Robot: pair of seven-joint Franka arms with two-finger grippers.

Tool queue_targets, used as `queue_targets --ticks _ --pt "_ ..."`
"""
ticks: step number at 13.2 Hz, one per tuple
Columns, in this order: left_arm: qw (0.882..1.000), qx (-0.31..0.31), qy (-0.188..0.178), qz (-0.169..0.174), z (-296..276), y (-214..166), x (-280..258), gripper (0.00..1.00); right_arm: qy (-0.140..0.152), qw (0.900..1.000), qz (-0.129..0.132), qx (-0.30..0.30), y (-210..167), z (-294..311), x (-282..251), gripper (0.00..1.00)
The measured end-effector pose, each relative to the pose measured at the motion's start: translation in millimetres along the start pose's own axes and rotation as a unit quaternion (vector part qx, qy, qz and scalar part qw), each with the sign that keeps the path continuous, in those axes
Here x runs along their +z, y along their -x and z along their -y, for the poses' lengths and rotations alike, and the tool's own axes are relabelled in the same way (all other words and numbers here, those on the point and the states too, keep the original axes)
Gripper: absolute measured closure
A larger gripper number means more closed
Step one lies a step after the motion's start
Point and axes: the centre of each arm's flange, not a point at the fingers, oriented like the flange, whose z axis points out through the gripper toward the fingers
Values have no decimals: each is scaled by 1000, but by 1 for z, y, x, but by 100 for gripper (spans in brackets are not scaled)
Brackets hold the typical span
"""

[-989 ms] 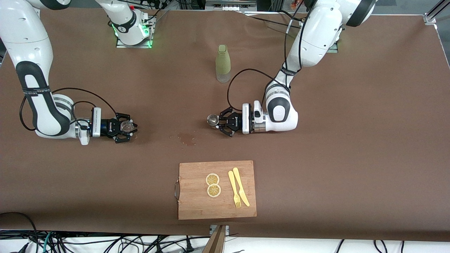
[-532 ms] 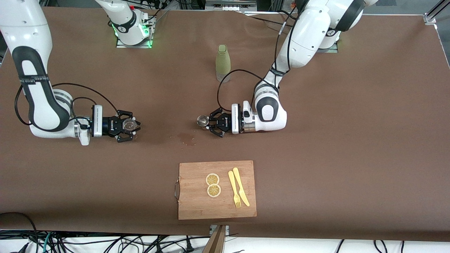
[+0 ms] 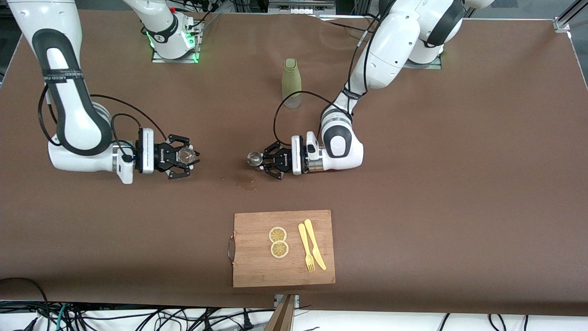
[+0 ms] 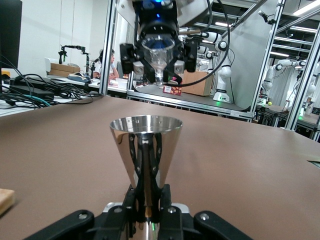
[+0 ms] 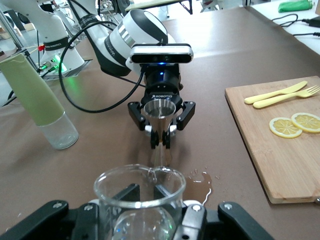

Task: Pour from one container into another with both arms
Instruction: 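Move the beaker above the jigger with the right gripper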

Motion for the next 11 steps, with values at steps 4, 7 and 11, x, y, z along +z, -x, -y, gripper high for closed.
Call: queue_targets --ticks 4,7,11 --pt "1000 6 -5 3 1 -2 10 79 4 999 27 29 -24 0 32 77" --pt "1000 15 -18 8 8 -11 11 79 14 998 47 43 -33 -1 44 77" --pt "999 22 -29 19 7 -14 16 79 27 996 75 49 -52 -1 59 77"
